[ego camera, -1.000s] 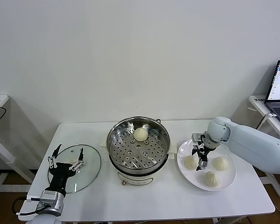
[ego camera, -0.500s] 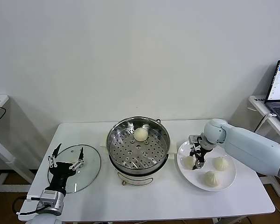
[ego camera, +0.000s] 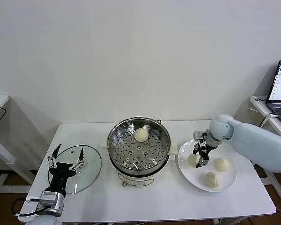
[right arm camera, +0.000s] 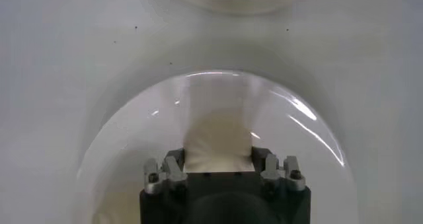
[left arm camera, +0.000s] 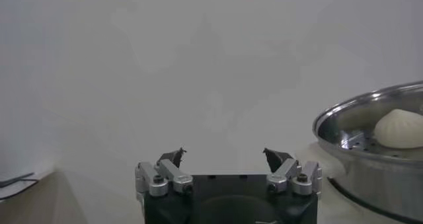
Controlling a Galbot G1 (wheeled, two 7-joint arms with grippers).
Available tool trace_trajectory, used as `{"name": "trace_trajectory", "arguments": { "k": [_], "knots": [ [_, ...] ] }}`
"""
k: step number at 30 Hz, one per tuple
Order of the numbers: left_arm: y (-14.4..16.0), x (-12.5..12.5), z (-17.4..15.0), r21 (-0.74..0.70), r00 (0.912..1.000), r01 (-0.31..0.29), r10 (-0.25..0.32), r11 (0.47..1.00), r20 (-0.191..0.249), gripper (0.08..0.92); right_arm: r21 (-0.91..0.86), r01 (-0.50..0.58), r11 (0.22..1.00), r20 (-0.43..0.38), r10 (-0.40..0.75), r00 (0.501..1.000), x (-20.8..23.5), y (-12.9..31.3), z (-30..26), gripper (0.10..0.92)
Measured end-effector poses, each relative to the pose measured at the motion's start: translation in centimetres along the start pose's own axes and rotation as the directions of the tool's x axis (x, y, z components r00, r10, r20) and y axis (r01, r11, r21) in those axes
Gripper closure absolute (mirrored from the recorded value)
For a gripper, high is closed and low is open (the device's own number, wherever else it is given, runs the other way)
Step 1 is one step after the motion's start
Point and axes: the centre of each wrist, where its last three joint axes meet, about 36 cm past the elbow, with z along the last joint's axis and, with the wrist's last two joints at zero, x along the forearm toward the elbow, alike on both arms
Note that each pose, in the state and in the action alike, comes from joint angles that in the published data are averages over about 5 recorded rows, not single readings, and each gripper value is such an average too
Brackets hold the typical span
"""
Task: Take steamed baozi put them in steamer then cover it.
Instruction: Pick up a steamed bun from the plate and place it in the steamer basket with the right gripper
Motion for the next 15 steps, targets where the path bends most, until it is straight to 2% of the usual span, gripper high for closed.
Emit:
{"name": "trace_trajectory", "arguments": {
  "k": [8, 15],
  "knots": [
    [0.2, 0.2, -0.3, -0.008, 1.0, -0.005, 0.005, 1.0, 0.004, 0.177, 0.037, -0.037, 0.999, 0.036, 0.036, 0.999, 8.7, 0.1, -3.1, 0.351],
    [0.4, 0.4, -0.7, -0.017, 0.9999, -0.01, 0.01, 1.0, 0.009, 0.177, 0.078, -0.065, 0.995, 0.078, 0.059, 0.995, 14.5, 0.8, -8.5, 0.344]
  ]
}}
